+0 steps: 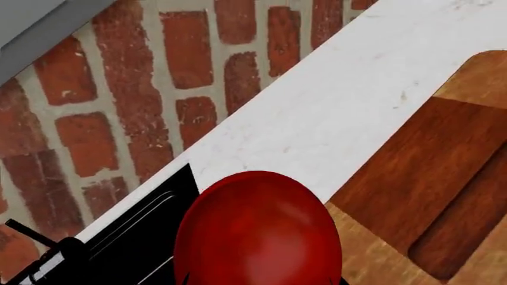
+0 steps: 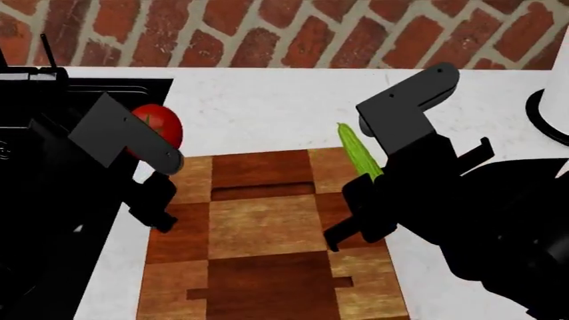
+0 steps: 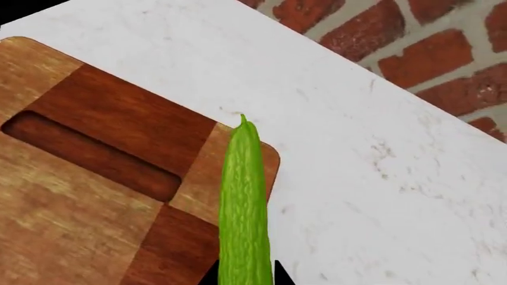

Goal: Pick the vegetables from the sink and place them on the cutting board.

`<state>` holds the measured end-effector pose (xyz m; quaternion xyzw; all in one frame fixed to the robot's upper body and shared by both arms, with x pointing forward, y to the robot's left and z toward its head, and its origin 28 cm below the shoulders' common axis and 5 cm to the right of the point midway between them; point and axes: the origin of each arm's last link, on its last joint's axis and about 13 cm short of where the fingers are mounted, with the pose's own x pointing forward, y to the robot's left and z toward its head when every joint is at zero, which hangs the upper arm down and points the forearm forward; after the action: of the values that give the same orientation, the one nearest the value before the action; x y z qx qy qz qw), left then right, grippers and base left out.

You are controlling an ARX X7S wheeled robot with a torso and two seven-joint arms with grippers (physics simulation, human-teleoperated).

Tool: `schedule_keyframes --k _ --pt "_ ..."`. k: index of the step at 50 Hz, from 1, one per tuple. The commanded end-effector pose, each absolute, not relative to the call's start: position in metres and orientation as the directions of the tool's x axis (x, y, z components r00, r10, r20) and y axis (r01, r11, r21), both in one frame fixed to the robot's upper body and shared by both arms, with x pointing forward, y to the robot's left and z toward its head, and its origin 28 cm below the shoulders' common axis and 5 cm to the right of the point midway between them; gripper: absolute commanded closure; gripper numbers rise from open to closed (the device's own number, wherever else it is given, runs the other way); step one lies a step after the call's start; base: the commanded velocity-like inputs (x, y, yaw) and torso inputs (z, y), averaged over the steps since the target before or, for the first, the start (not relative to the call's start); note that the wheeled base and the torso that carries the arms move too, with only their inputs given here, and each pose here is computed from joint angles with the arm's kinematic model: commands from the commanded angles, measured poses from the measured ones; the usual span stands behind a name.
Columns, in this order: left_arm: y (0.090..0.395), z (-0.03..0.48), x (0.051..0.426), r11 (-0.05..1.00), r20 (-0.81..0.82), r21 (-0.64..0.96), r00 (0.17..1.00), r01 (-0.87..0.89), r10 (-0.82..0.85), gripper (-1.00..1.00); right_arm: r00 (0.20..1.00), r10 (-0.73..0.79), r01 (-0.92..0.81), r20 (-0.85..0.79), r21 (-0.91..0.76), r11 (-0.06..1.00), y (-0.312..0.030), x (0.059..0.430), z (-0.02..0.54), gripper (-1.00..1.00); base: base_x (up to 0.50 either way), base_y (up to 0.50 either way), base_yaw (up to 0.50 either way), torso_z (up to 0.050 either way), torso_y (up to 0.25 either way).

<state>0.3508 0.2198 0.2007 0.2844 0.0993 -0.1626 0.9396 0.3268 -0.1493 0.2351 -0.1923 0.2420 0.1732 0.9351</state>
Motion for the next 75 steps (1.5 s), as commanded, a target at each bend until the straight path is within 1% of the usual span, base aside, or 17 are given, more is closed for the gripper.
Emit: schedule_keyframes --k 1,4,11,19,27,41,57,59,60,75 --pt "0.208 0.211 0.358 0.783 -0.36 0.418 0.875 0.461 -0.324 1.0 0.825 0.21 -0.411 -0.525 -0.303 0.86 -0.147 0.33 0.237 1.0 0.0 0.0 0.0 0.0 0.0" --pt "0.205 0.212 0.361 0.779 -0.407 0.367 0.841 0.508 -0.357 1.0 0.824 0.203 -0.406 -0.528 -0.301 0.863 -0.148 0.329 0.238 1.0 0.0 0.0 0.0 0.0 0.0" --pt "0.201 0.224 0.371 0.76 -0.471 0.345 0.802 0.551 -0.368 1.0 0.828 0.192 -0.393 -0.527 -0.301 0.869 -0.148 0.331 0.238 1.0 0.0 0.0 0.0 0.0 0.0" --pt "0.198 0.23 0.383 0.747 -0.52 0.356 0.783 0.562 -0.341 1.0 0.827 0.189 -0.391 -0.529 -0.299 0.871 -0.146 0.33 0.242 1.0 0.0 0.0 0.0 0.0 0.0" --pt "0.192 0.233 0.393 0.736 -0.535 0.358 0.772 0.575 -0.343 1.0 0.826 0.19 -0.393 -0.53 -0.303 0.868 -0.145 0.332 0.243 1.0 0.0 0.0 0.0 0.0 0.0" --pt "0.189 0.2 0.396 0.738 -0.571 0.304 0.735 0.602 -0.364 1.0 0.821 0.196 -0.402 -0.535 -0.299 0.866 -0.146 0.334 0.24 1.0 0.0 0.0 0.0 0.0 0.001" --pt "0.19 0.187 0.394 0.74 -0.601 0.3 0.722 0.601 -0.343 1.0 0.822 0.194 -0.401 -0.535 -0.303 0.864 -0.145 0.331 0.24 1.0 0.0 0.0 0.0 0.0 0.0" --pt "0.19 0.188 0.396 0.754 -0.588 0.31 0.74 0.579 -0.327 1.0 0.821 0.195 -0.403 -0.536 -0.302 0.864 -0.145 0.331 0.24 1.0 0.0 0.0 -0.01 0.0 0.0" --pt "0.19 0.187 0.396 0.753 -0.589 0.307 0.738 0.582 -0.33 -1.0 0.821 0.194 -0.402 -0.537 -0.302 0.864 -0.145 0.331 0.24 1.0 0.02 0.0 -0.01 0.0 0.0" --pt "0.191 0.198 0.39 0.738 -0.557 0.348 0.761 0.578 -0.333 -1.0 0.821 0.198 -0.407 -0.536 -0.305 0.861 -0.144 0.331 0.241 1.0 0.0 0.0 -0.01 -0.001 0.0"
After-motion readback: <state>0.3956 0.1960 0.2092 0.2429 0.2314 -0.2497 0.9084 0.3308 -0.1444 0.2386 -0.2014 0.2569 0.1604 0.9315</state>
